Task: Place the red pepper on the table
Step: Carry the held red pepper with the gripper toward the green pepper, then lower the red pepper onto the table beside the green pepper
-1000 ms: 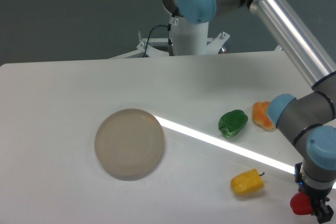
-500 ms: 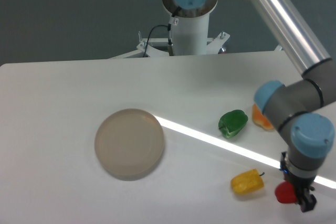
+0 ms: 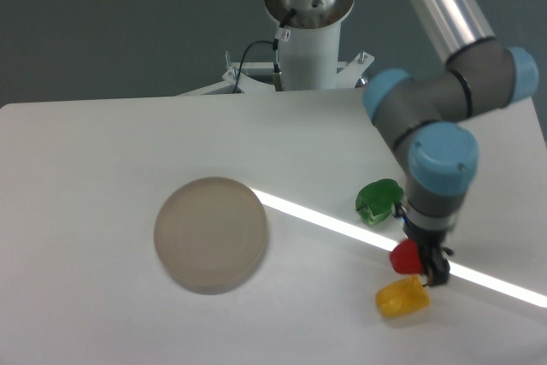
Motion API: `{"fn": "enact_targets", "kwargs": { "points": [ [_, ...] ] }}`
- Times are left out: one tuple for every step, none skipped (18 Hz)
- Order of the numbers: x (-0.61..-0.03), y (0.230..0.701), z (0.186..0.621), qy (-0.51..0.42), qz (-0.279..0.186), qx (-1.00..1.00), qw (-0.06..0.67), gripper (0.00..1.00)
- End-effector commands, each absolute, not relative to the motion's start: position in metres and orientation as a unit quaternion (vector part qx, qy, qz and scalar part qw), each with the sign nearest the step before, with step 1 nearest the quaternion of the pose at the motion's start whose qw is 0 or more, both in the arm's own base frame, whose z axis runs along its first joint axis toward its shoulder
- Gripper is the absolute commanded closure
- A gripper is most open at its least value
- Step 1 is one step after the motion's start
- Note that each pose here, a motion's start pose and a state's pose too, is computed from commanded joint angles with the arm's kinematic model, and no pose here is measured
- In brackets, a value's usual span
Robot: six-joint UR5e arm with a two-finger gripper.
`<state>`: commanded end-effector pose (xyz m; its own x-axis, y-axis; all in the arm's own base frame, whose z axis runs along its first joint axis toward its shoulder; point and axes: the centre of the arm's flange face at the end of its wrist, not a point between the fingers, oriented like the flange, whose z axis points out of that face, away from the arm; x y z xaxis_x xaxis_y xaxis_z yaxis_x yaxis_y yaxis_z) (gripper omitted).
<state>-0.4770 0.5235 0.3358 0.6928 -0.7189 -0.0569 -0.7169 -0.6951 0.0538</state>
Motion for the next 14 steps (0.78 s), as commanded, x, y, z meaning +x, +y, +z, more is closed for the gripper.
{"fn": "enact_targets", "kwargs": {
  "points": [
    [-0.463,0.527,0.334,-0.396,-0.033,0.918,0.014,0.37],
    [-0.452,0.531,0.331,-0.392,-0.028,0.919,0.015,0.37],
    [-0.444,0.533,0.326,-0.374,-0.024,0.927,0.016,0.37],
    [-0.434,0.538,0.327,-0.352,-0.024,0.935,0.016,0.37],
    [-0.423,0.547,0.324,-0.339,-0.023,0.94,0.015,0.37],
    [-0.414,0.555,0.322,-0.327,-0.024,0.945,0.015,0.37],
    [-0.41,0.56,0.32,-0.315,-0.026,0.948,0.014,0.37],
    [-0.408,0.563,0.317,-0.302,-0.027,0.953,0.012,0.37],
    [-0.405,0.567,0.315,-0.288,-0.027,0.957,0.01,0.37],
    [-0.405,0.569,0.309,-0.28,-0.026,0.96,0.01,0.37],
    [-0.405,0.571,0.306,-0.273,-0.027,0.962,0.008,0.37],
    [-0.405,0.574,0.301,-0.267,-0.023,0.963,0.001,0.37],
    [-0.406,0.579,0.297,-0.25,-0.013,0.968,-0.015,0.37],
    [-0.408,0.582,0.29,-0.234,-0.007,0.972,-0.022,0.37]
  ]
}}
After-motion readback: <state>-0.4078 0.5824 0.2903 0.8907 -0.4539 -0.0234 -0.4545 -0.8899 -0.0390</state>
